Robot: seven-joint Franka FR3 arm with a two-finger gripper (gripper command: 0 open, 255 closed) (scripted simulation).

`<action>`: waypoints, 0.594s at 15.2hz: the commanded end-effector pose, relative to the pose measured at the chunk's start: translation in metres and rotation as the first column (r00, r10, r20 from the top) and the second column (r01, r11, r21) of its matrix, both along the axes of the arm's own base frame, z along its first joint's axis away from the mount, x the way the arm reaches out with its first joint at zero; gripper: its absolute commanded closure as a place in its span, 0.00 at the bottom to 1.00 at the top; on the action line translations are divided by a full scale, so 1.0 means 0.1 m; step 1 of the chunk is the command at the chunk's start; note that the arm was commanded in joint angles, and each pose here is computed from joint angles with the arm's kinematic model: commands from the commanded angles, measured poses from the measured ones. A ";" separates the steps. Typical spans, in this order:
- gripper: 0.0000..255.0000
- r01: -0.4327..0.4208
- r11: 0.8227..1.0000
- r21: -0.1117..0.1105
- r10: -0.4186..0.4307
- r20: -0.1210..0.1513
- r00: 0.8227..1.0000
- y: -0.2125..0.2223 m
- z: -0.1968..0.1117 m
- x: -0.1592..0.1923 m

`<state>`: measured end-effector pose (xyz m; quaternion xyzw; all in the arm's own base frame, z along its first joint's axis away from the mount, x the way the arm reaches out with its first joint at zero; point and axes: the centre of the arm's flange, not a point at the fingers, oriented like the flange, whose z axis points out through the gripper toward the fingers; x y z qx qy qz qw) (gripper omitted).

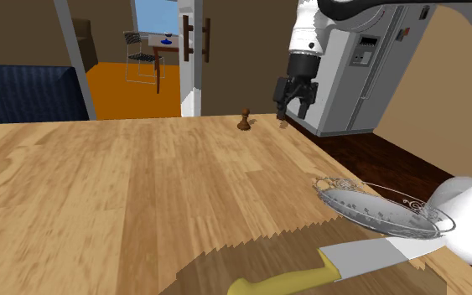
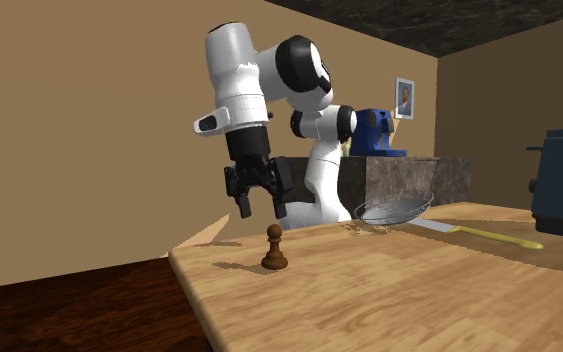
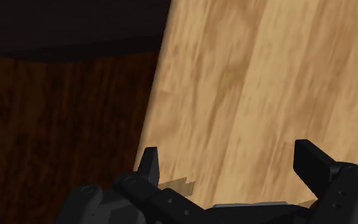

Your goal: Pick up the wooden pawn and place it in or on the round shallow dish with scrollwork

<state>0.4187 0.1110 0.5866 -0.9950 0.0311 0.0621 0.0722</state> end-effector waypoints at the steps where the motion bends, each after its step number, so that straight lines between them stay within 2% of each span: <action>1: 0.00 0.005 1.000 0.006 -0.005 0.002 1.000 0.18 0.10 0.17; 9: 0.00 0.021 0.999 0.026 -0.021 0.009 1.000 0.85 0.41 0.85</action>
